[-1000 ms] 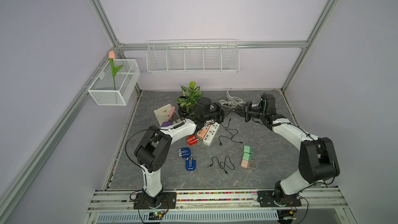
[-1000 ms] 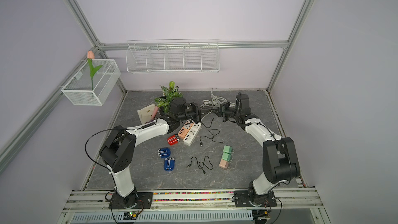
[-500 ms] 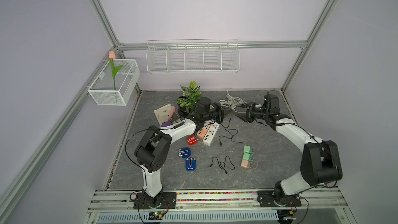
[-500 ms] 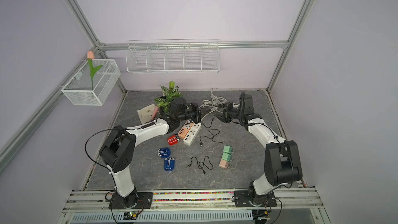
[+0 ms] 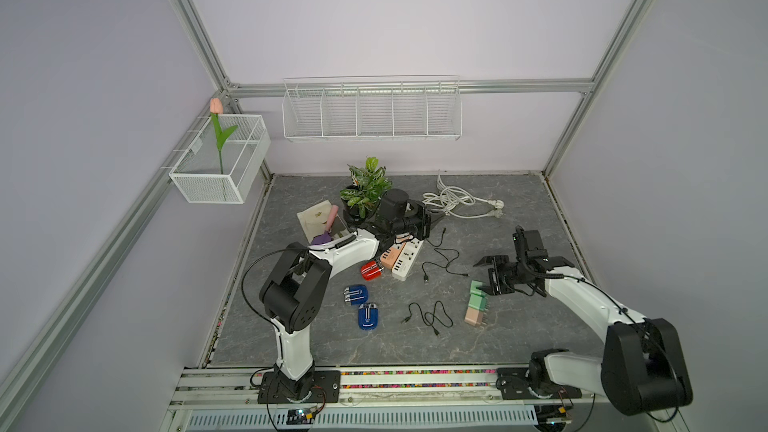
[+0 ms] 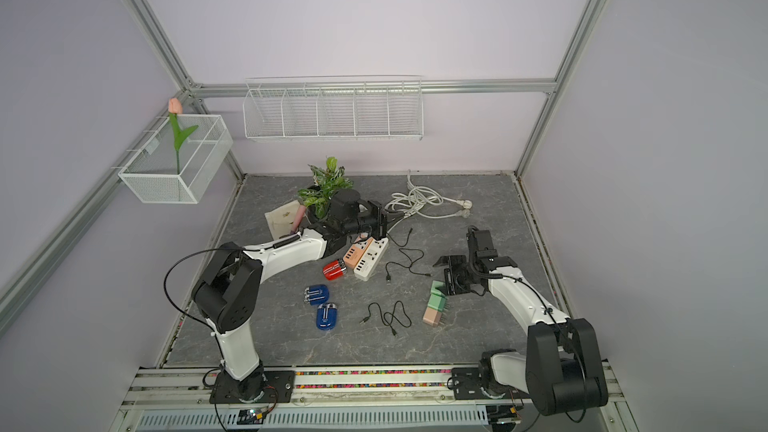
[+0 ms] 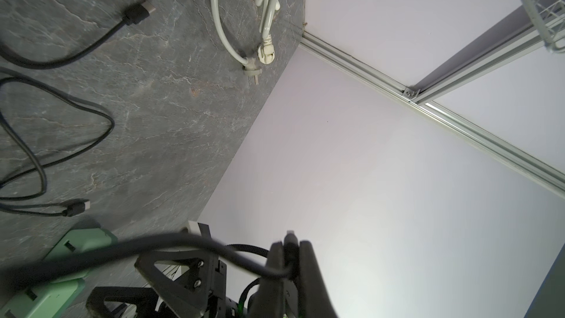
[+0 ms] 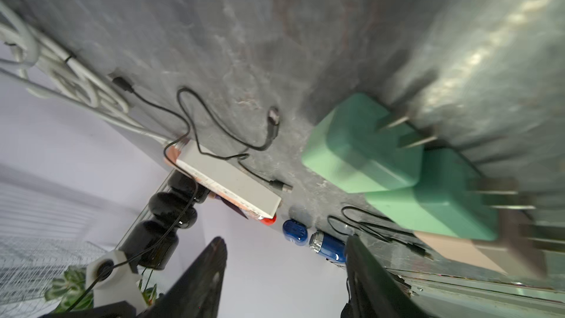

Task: Charge the electric shaver
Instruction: Pick up the plug from the center of the board, then insert the charging cable into the plug, then insert the plug into the socket.

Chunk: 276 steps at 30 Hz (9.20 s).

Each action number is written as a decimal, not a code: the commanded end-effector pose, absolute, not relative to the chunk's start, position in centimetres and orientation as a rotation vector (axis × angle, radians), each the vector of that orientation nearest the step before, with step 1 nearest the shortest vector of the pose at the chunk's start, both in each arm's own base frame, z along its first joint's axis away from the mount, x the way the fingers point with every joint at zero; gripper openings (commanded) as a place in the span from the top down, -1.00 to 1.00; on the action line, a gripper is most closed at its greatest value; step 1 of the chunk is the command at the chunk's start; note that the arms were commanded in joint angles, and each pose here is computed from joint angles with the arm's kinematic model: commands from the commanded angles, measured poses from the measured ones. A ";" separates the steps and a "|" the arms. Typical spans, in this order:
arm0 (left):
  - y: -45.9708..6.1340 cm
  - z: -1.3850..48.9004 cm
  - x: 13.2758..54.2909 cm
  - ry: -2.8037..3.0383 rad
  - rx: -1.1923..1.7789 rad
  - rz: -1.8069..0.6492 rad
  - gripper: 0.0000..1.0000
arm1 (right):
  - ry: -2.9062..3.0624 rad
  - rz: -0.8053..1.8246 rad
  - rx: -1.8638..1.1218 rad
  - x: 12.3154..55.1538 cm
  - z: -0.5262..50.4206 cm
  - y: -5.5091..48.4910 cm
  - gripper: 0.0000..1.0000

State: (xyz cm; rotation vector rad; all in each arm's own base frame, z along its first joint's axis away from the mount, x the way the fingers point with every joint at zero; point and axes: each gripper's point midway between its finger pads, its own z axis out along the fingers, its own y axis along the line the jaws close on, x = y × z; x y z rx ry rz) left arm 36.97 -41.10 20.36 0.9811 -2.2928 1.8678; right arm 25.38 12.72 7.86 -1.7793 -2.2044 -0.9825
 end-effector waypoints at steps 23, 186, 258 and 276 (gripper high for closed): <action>-41.2 21.4 36.2 -2.252 1.000 1.856 1.00 | -2.101 -0.770 -1.967 26.5 3.6 10.7 -0.29; -43.3 23.5 35.0 -2.979 -0.247 2.151 -0.04 | -2.116 -1.609 -1.410 37.6 21.9 19.3 0.87; -23.8 30.4 34.7 -3.865 -0.814 0.409 1.00 | -2.901 -1.524 -0.977 37.6 24.8 15.7 -0.99; -30.0 16.5 36.7 -3.393 -0.999 0.310 1.00 | -3.089 -1.403 -0.666 36.4 23.2 17.0 -0.95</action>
